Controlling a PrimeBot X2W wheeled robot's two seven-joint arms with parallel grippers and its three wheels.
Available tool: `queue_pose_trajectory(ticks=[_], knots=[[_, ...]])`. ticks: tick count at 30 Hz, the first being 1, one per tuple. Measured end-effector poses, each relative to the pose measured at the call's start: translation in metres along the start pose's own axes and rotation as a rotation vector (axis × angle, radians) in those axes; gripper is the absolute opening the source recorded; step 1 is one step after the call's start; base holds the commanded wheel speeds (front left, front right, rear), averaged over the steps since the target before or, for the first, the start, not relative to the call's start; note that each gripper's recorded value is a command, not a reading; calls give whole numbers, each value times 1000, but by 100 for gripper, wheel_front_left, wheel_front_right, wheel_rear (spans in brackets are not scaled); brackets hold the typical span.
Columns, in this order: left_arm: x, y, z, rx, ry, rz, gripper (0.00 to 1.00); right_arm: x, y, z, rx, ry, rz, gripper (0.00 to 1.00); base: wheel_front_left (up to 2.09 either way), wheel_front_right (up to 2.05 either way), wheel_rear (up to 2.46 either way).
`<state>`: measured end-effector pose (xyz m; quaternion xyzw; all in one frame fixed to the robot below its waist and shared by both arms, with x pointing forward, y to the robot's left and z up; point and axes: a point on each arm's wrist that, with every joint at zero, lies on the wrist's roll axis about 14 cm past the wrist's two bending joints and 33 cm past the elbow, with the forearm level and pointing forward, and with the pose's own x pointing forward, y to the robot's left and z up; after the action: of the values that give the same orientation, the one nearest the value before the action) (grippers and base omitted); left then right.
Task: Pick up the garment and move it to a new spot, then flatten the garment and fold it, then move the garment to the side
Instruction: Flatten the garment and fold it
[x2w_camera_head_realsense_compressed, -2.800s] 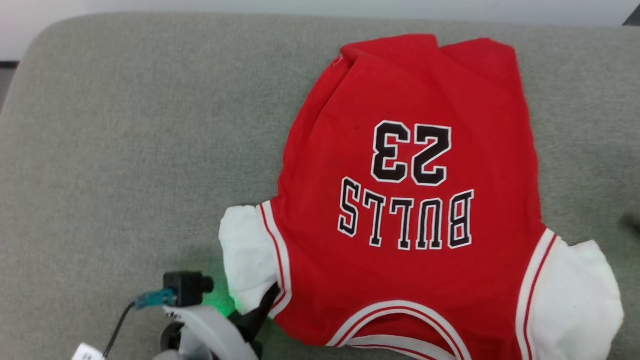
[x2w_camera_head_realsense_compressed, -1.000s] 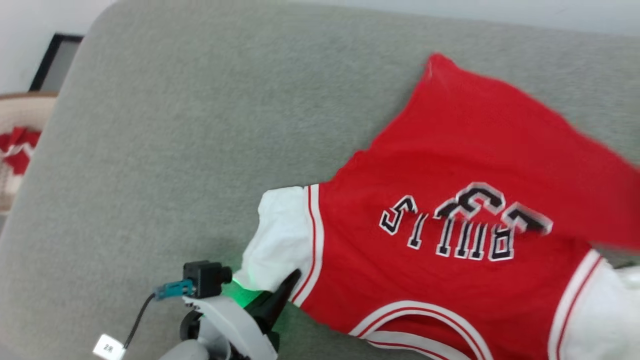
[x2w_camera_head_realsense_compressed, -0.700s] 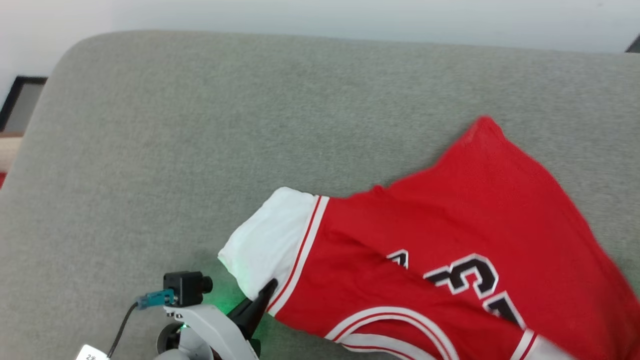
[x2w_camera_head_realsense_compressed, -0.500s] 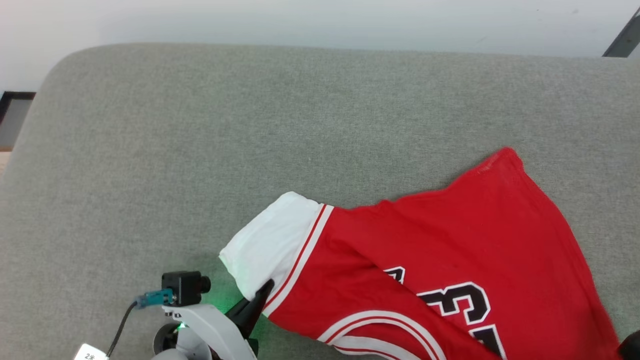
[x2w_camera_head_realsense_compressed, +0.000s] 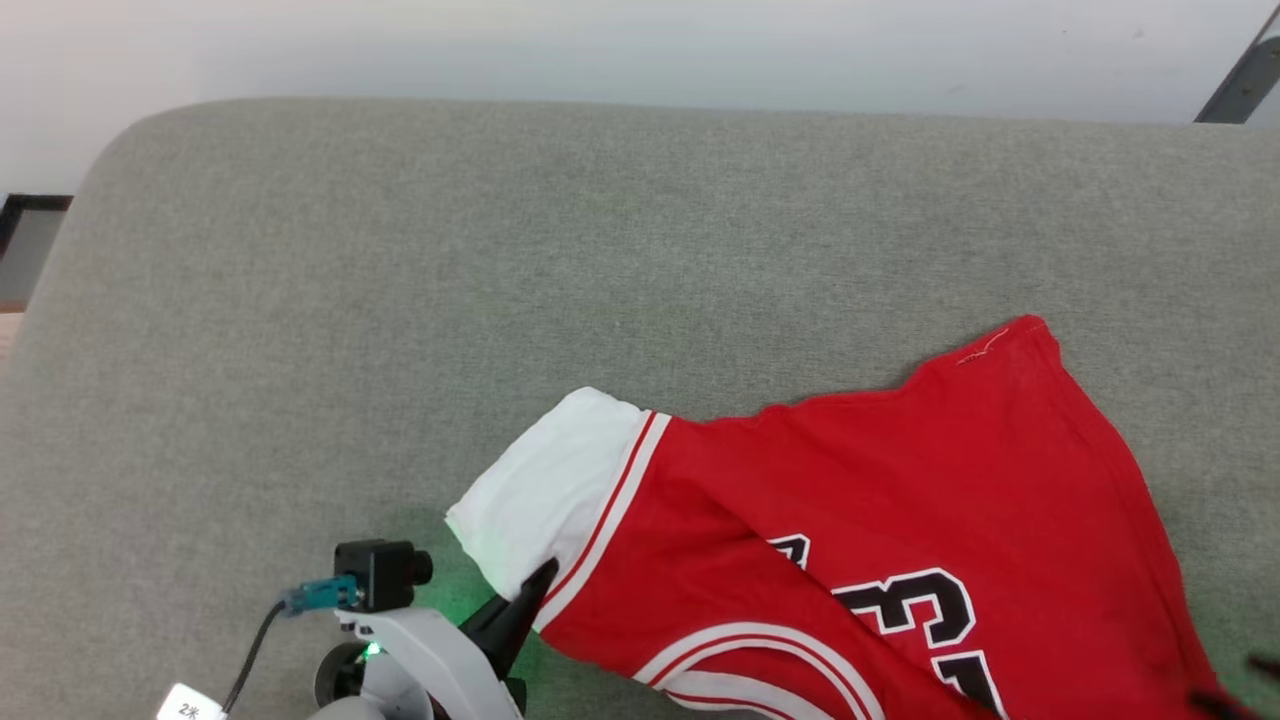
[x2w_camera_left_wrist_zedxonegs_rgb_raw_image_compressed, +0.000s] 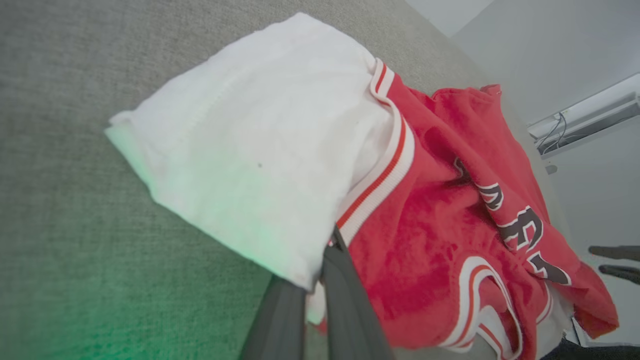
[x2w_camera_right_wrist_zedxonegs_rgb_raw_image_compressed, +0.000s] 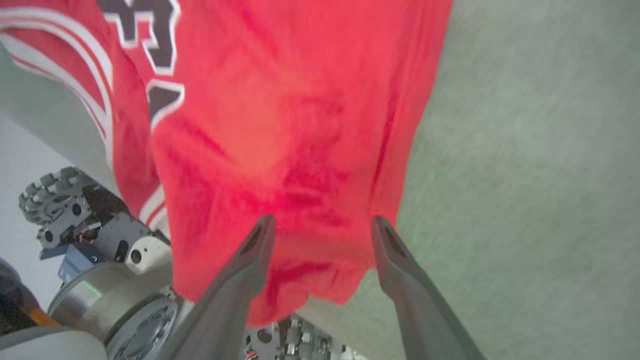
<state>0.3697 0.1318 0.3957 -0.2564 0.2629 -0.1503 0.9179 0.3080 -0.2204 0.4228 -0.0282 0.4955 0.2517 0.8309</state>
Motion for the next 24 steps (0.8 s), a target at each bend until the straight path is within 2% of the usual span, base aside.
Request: queue_pose_trajectory(ticks=[7, 10, 13, 16, 24], knots=[[1, -9, -2, -1, -1, -16, 0, -31, -30, 87, -109, -216, -126, 100, 0, 0, 0], [6, -12, -1, -2, 0, -27, 0, -28, -34, 130, -143, -328, -143, 100, 0, 0, 0], [13, -13, 0, -2, 7, -35, 0, -12, -40, 162, -184, -372, -161, 100, 0, 0, 0], [19, -9, 0, -6, 13, -30, 0, 18, -44, 179, -183, -350, -151, 100, 0, 0, 0], [27, 4, -3, -43, 8, 0, 0, 108, -54, 169, -185, -131, -136, 100, 0, 0, 0]])
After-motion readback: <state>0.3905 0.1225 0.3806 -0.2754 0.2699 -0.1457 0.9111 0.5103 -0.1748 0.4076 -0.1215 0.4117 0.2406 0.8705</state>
